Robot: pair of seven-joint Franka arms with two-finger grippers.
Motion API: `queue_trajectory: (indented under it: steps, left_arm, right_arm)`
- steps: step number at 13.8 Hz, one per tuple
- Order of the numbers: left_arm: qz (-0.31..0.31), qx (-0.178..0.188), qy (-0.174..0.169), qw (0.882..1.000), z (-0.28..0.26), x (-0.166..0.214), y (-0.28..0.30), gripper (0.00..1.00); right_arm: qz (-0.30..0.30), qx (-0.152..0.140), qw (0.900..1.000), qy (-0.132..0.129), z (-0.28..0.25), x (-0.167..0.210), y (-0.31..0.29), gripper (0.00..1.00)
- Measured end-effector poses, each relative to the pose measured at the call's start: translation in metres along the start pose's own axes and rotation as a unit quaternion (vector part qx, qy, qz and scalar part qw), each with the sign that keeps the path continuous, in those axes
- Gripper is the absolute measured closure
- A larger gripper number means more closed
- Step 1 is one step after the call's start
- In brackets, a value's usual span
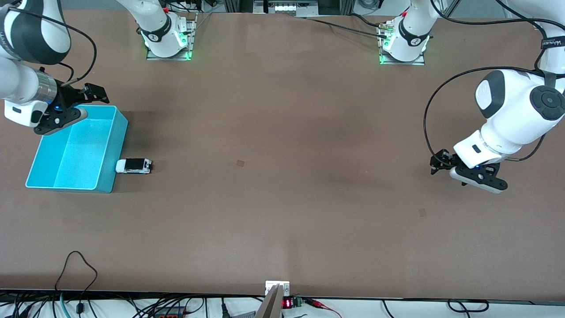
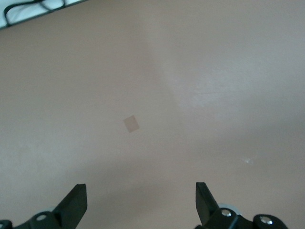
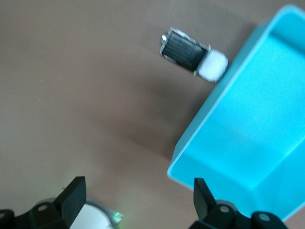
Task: Wind and store white jeep toy
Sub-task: 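Grasp the jeep with the right gripper while the left gripper withdraws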
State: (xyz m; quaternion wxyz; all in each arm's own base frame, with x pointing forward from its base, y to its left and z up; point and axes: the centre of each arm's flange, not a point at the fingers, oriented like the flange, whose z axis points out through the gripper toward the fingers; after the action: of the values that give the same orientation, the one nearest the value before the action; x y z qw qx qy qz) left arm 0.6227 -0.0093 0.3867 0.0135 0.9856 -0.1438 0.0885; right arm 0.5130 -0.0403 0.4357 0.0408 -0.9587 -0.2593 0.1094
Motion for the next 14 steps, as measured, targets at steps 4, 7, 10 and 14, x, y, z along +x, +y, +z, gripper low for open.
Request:
queue_trajectory:
  steps: [4, 7, 10, 14]
  left_arm:
    - [-0.06, 0.005, -0.013, 0.998, -0.019, -0.001, -0.02, 0.0]
    - [-0.104, 0.007, -0.022, 0.994, -0.051, 0.008, -0.018, 0.0]
    - [-0.119, 0.02, -0.028, 0.992, -0.08, 0.012, -0.014, 0.0]
    - [-0.162, 0.025, -0.043, 0.986, -0.139, 0.014, -0.018, 0.0]
  right_arm:
    - [-0.113, -0.069, 0.991, -0.011, 0.018, 0.037, -0.035, 0.0]
    - [-0.2, -0.108, 0.974, -0.001, 0.047, 0.056, -0.061, 0.0]
    - [-0.299, -0.125, 0.946, 0.011, 0.08, 0.066, -0.057, 0.0]
    - [-0.384, -0.136, 0.913, 0.012, 0.111, 0.085, -0.05, 0.0]
